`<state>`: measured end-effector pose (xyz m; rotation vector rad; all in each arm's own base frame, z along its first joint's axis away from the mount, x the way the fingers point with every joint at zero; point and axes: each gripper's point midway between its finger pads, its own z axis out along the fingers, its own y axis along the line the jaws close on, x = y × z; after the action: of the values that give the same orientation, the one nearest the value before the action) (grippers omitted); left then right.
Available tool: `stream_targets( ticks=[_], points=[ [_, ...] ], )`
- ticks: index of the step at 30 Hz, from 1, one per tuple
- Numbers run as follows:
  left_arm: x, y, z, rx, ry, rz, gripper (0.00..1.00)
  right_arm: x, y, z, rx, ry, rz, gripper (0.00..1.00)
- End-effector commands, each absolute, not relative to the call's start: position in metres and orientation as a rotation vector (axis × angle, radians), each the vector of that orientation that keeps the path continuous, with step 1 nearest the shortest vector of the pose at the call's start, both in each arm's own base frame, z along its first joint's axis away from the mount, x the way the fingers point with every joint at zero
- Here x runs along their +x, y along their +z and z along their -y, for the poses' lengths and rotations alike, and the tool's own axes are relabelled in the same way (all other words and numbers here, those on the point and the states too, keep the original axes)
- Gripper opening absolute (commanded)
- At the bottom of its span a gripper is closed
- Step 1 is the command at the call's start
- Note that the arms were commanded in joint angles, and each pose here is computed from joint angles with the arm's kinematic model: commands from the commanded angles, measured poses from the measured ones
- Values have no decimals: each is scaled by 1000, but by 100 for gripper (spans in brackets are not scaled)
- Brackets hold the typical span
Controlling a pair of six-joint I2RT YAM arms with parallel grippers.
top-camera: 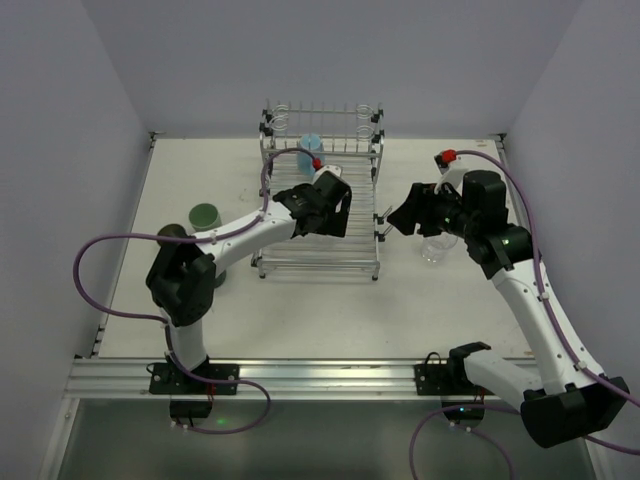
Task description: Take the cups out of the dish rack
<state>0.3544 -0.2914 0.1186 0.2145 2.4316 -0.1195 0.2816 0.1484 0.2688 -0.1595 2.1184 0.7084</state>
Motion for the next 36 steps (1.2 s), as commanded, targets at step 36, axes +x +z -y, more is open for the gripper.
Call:
stream_targets(
  ticks=[36],
  points=[
    [387,135,282,365,-179,-2466,61,280,270,-140,-160,667,-2087,63]
  ],
)
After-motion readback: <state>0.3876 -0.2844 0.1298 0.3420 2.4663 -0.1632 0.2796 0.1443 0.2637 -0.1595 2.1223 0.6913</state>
